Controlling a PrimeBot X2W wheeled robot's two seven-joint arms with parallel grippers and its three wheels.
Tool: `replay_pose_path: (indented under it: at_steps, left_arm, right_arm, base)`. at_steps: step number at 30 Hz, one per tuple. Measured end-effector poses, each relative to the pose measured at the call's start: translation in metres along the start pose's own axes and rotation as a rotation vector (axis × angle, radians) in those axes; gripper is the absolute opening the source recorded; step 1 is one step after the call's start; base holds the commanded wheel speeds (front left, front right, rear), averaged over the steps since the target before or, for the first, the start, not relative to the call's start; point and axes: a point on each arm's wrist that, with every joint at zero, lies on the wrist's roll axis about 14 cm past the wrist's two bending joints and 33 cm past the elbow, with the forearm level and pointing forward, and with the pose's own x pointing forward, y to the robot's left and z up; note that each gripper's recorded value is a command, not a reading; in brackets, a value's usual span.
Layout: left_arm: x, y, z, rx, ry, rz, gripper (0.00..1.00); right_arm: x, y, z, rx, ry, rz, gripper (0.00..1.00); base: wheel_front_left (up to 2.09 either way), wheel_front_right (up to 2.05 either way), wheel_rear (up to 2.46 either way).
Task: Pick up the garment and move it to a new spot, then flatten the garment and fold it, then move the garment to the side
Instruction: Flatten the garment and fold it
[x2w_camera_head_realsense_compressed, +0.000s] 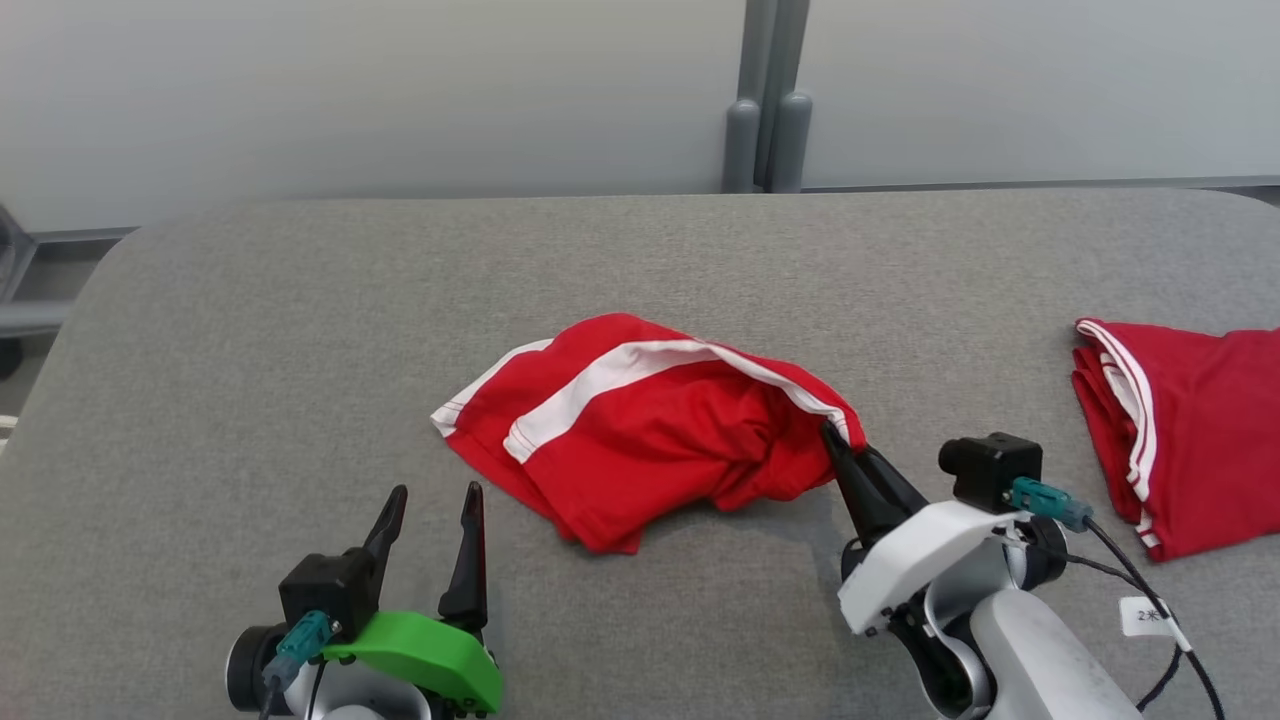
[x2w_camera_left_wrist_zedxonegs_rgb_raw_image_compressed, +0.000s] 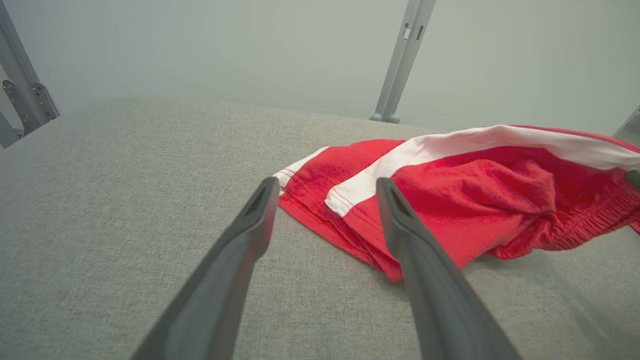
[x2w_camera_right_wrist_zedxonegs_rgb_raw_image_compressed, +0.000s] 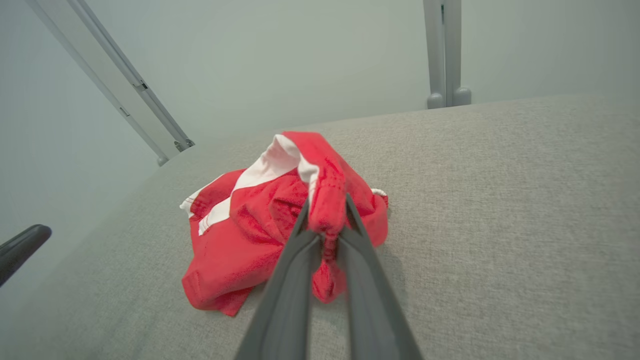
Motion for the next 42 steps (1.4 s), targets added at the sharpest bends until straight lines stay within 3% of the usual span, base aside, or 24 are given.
replay_pose_path:
  at_steps: [5, 11, 20, 26, 27, 29, 30, 31, 42]
  left_arm:
    - [0.006, -0.013, 0.0, 0.001, 0.0, -0.042, 1.0]
    - [0.009, -0.021, -0.006, 0.002, 0.021, -0.069, 1.0]
    - [0.006, -0.015, -0.01, 0.002, 0.031, -0.055, 1.0]
    - [0.004, -0.017, -0.012, 0.0, 0.037, -0.058, 1.0]
    - [0.004, -0.019, -0.013, -0.002, 0.042, -0.064, 1.0]
    - [0.004, -0.022, -0.014, -0.002, 0.046, -0.073, 1.0]
    - [0.005, -0.024, -0.015, -0.003, 0.047, -0.077, 1.0]
    - [0.005, -0.026, -0.015, -0.006, 0.05, -0.085, 1.0]
    - [0.007, -0.047, -0.025, -0.026, 0.085, -0.148, 1.0]
  right_arm:
    - [-0.029, -0.027, 0.014, 0.016, -0.005, -0.083, 0.0]
    - [-0.054, -0.078, 0.003, -0.001, 0.082, -0.231, 0.0]
    - [-0.058, -0.124, -0.032, -0.045, 0.209, -0.352, 0.0]
    - [-0.052, -0.129, -0.036, -0.08, 0.197, -0.363, 0.0]
    - [-0.052, -0.129, -0.036, -0.085, 0.193, -0.364, 0.12]
    - [-0.053, -0.13, -0.033, -0.094, 0.17, -0.368, 0.47]
    - [-0.054, -0.131, -0.031, -0.107, 0.16, -0.369, 0.92]
    - [-0.055, -0.132, -0.029, -0.115, 0.15, -0.372, 1.0]
    - [-0.074, -0.136, 0.007, -0.162, 0.008, -0.4, 1.0]
  base:
    - [0.0, 0.0, 0.0]
    - [0.0, 0.0, 0.0]
    - [0.0, 0.0, 0.0]
    - [0.0, 0.0, 0.0]
    - [0.0, 0.0, 0.0]
    - [0.0, 0.0, 0.0]
    - [0.0, 0.0, 0.0]
    - [0.0, 0.0, 0.0]
    - [0.0, 0.0, 0.0]
